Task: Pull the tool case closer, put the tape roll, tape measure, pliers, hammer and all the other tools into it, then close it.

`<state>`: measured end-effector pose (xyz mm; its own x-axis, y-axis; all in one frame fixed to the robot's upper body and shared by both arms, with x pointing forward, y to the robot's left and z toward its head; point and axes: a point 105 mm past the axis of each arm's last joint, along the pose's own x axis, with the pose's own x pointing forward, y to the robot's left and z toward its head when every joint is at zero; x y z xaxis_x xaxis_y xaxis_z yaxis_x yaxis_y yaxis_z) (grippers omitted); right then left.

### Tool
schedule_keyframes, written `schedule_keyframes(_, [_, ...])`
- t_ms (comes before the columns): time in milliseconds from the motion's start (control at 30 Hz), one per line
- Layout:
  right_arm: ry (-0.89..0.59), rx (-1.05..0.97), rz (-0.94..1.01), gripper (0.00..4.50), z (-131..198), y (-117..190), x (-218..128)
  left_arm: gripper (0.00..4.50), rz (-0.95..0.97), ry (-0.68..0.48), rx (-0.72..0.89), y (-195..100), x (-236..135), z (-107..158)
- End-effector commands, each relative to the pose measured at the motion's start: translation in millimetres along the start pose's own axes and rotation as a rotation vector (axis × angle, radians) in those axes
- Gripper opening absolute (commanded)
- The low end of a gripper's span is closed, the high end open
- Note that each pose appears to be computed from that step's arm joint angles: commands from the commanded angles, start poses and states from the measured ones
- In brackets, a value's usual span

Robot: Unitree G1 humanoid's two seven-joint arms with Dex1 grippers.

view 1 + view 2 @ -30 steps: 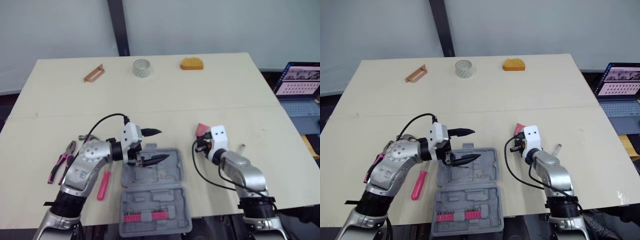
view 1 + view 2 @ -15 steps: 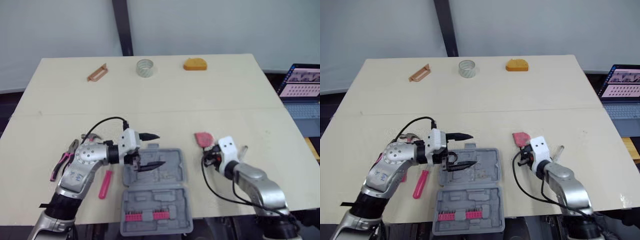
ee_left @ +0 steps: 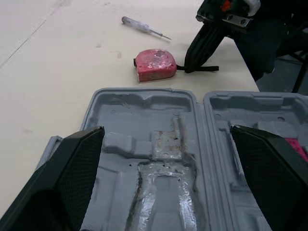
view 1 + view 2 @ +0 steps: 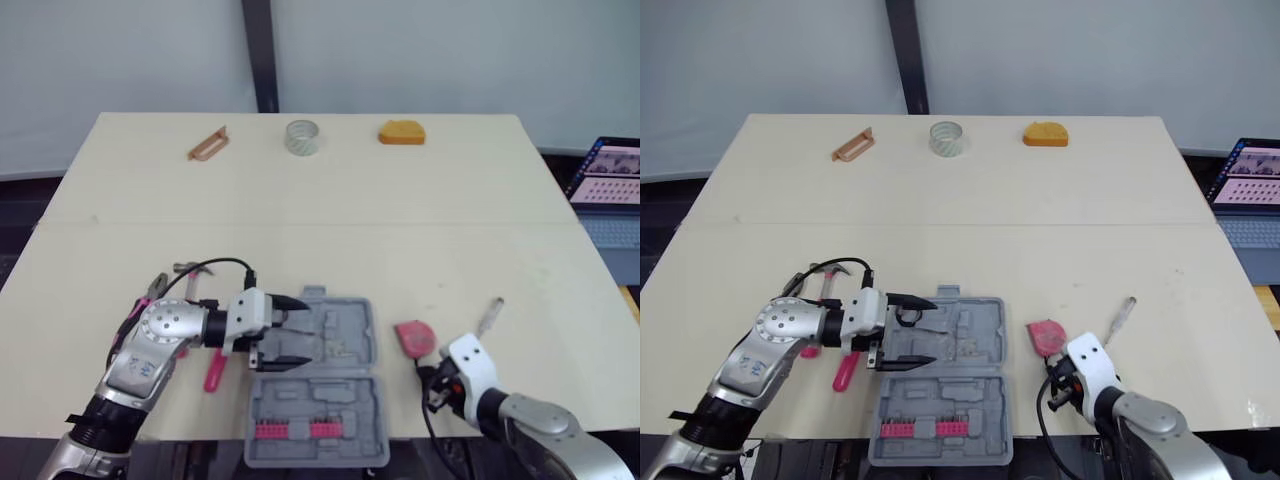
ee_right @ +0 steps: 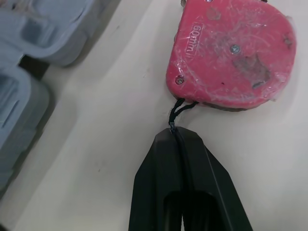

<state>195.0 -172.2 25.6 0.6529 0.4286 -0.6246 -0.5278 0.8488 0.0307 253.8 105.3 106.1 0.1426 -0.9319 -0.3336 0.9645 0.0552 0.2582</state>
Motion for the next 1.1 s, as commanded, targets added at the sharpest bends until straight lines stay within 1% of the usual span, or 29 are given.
schedule_keyframes(33, [0.086,0.055,0.045,0.06,-25.8,11.1,-2.6,4.5,-0.044,-0.005,0.022,-9.2,0.9,4.1])
schedule_keyframes(433, [0.123,0.091,0.12,0.06,-35.9,26.6,-12.0,4.5,-0.062,-0.002,0.01,-12.5,2.0,2.8])
schedule_keyframes(733, [0.126,0.09,0.137,0.06,-35.2,29.3,-11.5,4.5,-0.066,-0.007,0.008,-13.5,4.3,4.1])
schedule_keyframes(900, [0.102,0.077,0.17,0.06,-29.0,30.7,-12.1,4.5,-0.062,-0.01,0.008,-13.4,4.6,4.5])
schedule_keyframes(1000, [0.093,0.061,0.215,0.83,-23.7,31.4,-17.2,4.5,-0.058,-0.012,0.008,-13.1,4.6,5.0])
schedule_keyframes(1033, [0.086,0.053,0.227,1.16,-21.0,30.3,-19.0,4.5,-0.056,-0.013,0.009,-13.0,4.6,5.1])
schedule_keyframes(1100, [0.075,0.048,0.241,2.16,-14.8,23.8,-22.0,4.5,-0.054,-0.014,0.01,-12.9,4.6,5.4])
